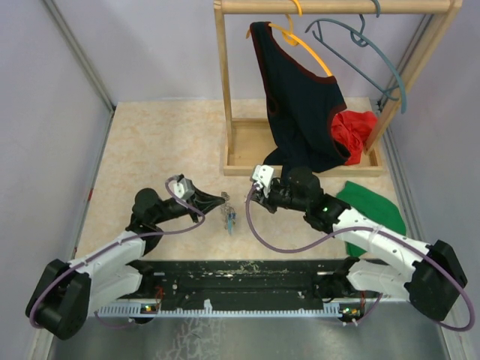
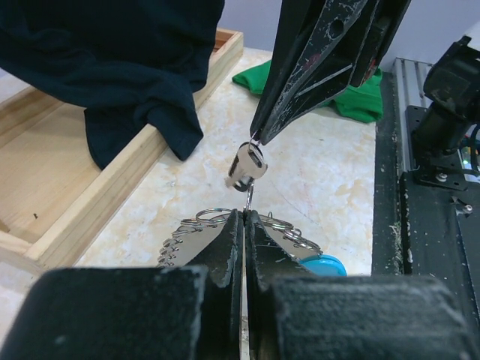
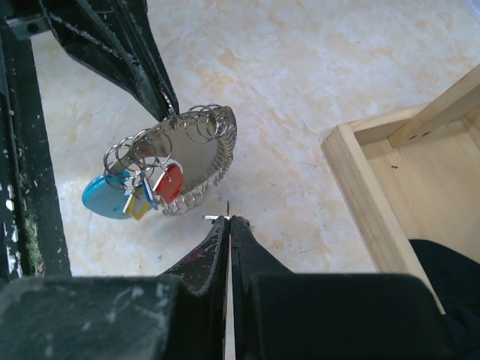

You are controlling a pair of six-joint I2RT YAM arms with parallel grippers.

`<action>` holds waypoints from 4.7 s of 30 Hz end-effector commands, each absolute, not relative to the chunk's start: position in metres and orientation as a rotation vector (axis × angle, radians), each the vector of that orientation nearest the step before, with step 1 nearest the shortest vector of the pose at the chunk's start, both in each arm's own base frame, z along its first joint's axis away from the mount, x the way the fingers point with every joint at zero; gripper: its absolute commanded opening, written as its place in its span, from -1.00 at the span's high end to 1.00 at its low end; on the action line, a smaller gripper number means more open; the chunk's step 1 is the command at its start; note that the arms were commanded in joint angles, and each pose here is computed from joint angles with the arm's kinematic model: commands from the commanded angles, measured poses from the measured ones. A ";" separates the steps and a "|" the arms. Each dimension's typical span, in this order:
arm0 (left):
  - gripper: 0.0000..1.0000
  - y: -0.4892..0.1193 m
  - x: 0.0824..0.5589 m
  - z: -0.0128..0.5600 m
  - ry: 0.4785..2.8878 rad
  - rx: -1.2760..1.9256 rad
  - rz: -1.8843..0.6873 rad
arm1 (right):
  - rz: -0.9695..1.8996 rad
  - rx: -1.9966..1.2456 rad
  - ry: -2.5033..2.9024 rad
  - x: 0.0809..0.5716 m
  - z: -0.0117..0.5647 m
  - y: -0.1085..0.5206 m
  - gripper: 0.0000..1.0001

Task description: Put the keys on the keyring

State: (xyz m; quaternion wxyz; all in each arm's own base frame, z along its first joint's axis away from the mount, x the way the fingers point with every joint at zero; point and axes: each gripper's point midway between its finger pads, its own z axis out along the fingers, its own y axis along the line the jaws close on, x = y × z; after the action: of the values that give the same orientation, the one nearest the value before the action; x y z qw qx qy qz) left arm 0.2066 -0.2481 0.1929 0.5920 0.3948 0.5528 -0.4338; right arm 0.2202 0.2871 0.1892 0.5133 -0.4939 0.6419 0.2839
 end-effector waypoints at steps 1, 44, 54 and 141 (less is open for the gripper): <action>0.99 -0.253 0.204 0.209 1.223 1.001 -1.010 | 0.649 -1.273 1.371 0.217 0.222 0.294 1.00; 0.99 -0.257 0.196 0.207 1.187 1.122 -1.018 | 0.558 -1.518 1.280 0.190 0.233 0.338 1.00; 0.99 -0.258 0.195 0.208 1.183 1.123 -1.021 | 0.575 -1.522 1.281 0.188 0.233 0.340 1.00; 0.99 -0.261 0.190 0.206 1.171 1.159 -1.064 | 0.647 -1.531 1.311 0.183 0.235 0.349 1.00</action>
State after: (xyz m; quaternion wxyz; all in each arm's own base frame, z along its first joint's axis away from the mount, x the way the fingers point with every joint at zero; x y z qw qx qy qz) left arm 0.1905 -0.2561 0.1853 0.5429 0.4741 0.5301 -0.4466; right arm 0.1857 0.3257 0.1926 0.4496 -0.6357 0.5822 0.2341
